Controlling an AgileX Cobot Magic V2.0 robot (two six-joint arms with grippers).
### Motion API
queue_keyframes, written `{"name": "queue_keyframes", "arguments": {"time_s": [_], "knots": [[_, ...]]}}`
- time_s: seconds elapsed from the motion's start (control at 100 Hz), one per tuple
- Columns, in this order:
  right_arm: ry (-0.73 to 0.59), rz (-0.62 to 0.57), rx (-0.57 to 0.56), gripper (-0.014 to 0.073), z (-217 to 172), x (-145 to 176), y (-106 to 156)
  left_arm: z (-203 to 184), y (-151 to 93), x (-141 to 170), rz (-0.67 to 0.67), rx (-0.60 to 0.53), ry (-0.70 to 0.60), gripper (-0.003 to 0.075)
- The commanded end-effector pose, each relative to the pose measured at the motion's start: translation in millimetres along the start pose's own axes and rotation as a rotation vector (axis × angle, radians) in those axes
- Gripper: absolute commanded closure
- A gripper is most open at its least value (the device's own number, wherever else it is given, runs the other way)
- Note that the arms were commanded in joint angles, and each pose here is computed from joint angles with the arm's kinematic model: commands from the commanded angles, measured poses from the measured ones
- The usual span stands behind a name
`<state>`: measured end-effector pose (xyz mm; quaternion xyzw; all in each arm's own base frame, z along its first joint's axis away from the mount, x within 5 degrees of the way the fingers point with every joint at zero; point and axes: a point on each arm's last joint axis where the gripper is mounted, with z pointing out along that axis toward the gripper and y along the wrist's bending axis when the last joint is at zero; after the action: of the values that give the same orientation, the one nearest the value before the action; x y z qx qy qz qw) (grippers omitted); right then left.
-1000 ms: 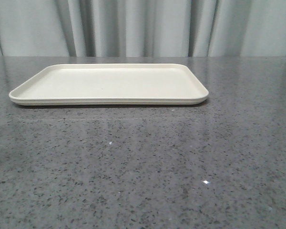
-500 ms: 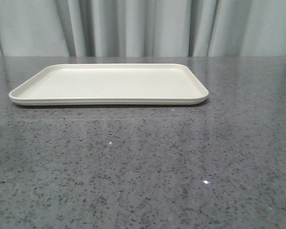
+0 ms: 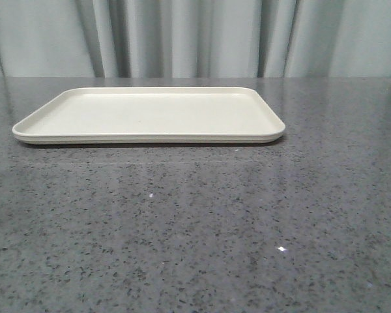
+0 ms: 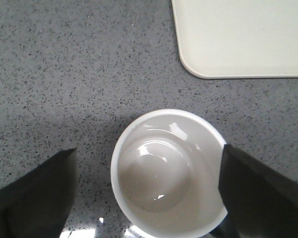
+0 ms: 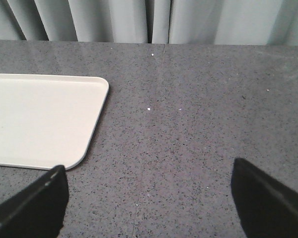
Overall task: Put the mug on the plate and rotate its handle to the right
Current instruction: 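Lower the left gripper and grasp the white mug by its rim, then lift the mug with the left gripper and carry it onto the tray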
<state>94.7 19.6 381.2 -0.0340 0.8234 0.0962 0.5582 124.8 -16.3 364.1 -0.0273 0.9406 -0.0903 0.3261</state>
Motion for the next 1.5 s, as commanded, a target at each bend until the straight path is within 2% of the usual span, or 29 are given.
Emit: {"name": "queue_keyframes", "arguments": {"time_s": [0.0, 0.48, 0.85, 1.27, 1.44, 1.49], "knots": [[-0.107, -0.002, -0.003, -0.0062, -3.1, -16.5, 1.1, -1.7, -0.1, -10.5, -0.006, -0.010, -0.041, 0.0154], [-0.114, -0.002, -0.004, -0.0062, -3.1, -17.2, 1.2, 35.1, 8.5, -18.2, 0.012, -0.088, 0.162, 0.0154], [-0.118, -0.002, -0.004, -0.0062, -3.2, -17.5, 1.2, 59.8, 10.8, -25.7, 0.011, -0.096, 0.235, 0.0171], [-0.123, -0.004, -0.003, -0.0062, -3.2, -18.0, 1.1, 74.5, 12.4, -28.9, 0.031, -0.099, 0.279, 0.0545], [-0.126, -0.008, 0.001, -0.0062, -3.3, -18.3, 0.8, 75.1, 12.4, -29.6, 0.032, -0.099, 0.273, 0.0730], [-0.128, -0.008, 0.001, -0.0062, -3.3, -18.5, 0.8, 75.2, 12.4, -29.8, 0.032, -0.099, 0.271, 0.0741]]}}
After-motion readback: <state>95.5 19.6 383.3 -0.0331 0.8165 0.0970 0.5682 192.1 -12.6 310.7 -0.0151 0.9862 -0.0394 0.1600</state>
